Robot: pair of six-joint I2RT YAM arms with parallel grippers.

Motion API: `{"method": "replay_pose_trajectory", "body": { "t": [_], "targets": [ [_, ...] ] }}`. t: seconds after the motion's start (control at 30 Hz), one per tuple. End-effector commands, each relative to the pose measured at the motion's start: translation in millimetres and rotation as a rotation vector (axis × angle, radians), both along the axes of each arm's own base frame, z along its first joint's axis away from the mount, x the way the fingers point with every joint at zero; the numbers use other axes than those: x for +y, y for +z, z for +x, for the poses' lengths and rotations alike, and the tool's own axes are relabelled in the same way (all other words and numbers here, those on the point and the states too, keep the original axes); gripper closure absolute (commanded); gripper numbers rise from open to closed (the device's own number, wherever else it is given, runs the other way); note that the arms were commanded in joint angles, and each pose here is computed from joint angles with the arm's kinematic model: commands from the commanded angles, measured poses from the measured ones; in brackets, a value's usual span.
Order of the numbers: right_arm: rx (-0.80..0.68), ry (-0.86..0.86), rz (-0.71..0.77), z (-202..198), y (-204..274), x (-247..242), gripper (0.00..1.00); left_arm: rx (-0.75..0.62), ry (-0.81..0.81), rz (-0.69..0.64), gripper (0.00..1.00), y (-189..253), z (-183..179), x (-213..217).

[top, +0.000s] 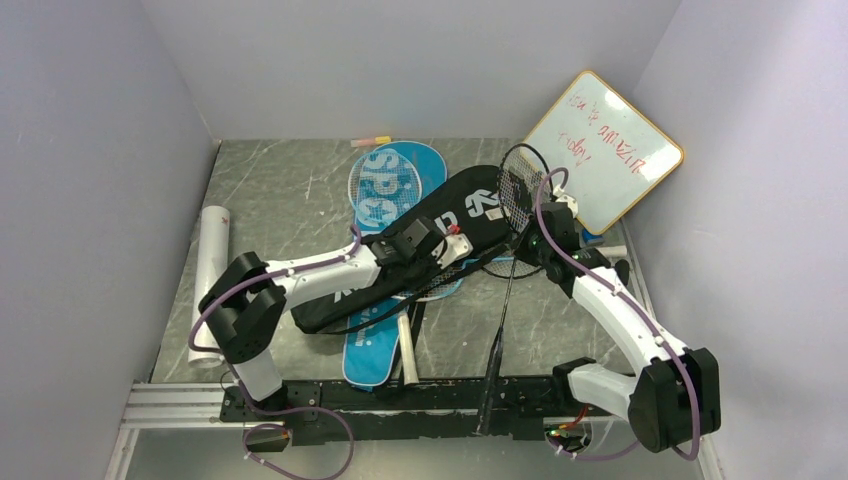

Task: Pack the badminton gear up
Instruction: Open the racket bag at the center of the board.

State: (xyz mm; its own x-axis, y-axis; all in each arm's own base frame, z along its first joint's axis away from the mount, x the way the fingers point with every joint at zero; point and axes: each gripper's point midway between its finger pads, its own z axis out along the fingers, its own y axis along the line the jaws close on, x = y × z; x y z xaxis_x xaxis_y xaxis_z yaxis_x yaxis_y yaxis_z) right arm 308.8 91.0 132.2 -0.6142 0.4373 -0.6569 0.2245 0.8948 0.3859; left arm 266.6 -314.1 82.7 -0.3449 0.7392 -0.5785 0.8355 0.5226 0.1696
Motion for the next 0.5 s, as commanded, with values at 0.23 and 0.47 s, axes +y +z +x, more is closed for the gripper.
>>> {"method": "replay_pose_trajectory", "body": {
  "t": [0.23,0.47],
  "targets": [
    [-0.066,0.011,0.048,10.5,14.2,7.7,1.00,-0.028,0.006,0.012,0.61,2.4,12.7,-10.6],
    [-0.065,0.015,0.051,10.5,12.8,8.7,1.00,-0.049,0.044,0.041,0.66,-3.0,19.2,-5.9]
  ]
}}
